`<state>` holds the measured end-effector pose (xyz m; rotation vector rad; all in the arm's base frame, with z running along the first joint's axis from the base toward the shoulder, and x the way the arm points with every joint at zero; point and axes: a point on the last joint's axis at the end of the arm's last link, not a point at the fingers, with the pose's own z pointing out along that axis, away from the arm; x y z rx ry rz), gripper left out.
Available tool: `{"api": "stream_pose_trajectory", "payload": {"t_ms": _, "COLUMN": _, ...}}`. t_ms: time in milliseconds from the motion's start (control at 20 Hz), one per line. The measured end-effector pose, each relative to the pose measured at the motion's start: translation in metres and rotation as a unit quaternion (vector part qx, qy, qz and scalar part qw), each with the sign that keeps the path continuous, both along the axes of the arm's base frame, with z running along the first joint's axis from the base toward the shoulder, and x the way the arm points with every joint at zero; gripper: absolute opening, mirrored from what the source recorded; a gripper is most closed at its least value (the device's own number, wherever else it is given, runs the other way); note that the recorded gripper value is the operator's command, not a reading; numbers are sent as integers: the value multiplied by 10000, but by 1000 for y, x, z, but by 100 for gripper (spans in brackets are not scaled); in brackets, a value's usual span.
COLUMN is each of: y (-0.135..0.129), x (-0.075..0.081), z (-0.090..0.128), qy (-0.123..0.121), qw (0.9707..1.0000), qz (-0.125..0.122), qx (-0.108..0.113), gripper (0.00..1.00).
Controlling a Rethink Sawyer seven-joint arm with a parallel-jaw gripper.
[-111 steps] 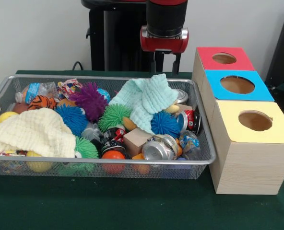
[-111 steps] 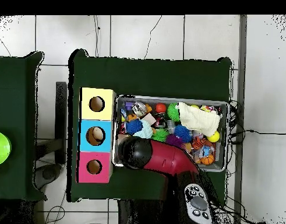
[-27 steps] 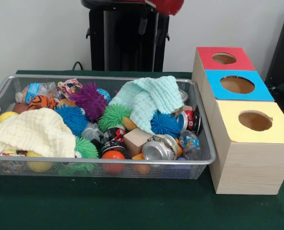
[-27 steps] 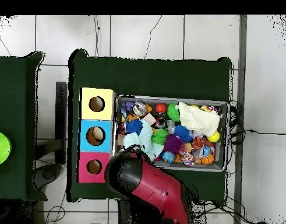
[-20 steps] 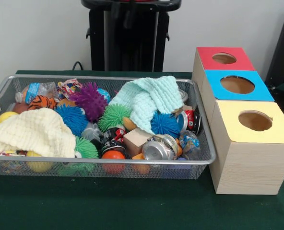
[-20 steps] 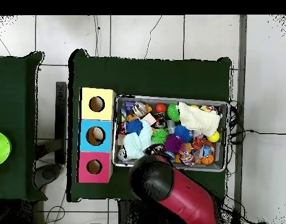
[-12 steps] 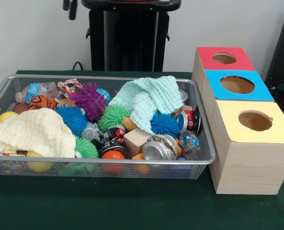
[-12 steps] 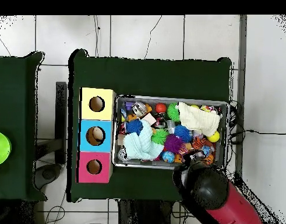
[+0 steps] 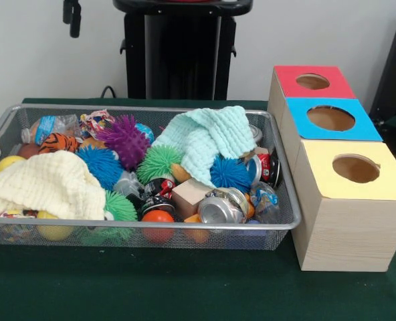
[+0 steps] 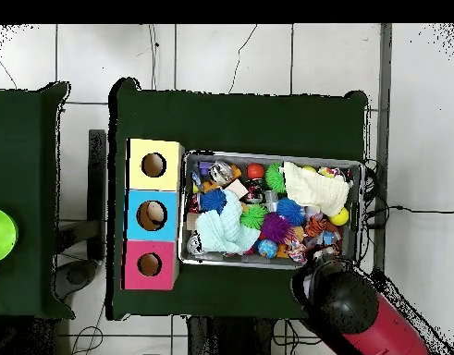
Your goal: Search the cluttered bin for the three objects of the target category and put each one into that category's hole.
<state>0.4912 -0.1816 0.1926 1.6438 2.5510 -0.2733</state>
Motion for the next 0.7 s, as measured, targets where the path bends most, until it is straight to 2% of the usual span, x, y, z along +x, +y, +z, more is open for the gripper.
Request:
{"api": "stream_pose_trajectory", "payload": {"t_ms": 100, "y": 2, "x": 0, "z": -6, "qy": -35, "qw": 10000, "qz": 37, "qx": -9, "gripper": 100}}
{"api": "stream_pose_trajectory", "payload": {"t_ms": 350, "y": 4, "x": -3, "z": -40, "qy": -171, "qw": 9997, "qz": 148, "qx": -16, "gripper": 100}}
{"api": "stream_pose_trajectory", "payload": {"t_ms": 450, "y": 2, "x": -6, "z": -59, "qy": -200, "qw": 9996, "qz": 173, "qx": 25, "gripper": 100}}
{"api": "stream_pose_trajectory", "payload": {"t_ms": 700, "y": -1, "x": -12, "z": -91, "qy": -175, "qw": 9995, "qz": 210, "qx": 170, "gripper": 100}}
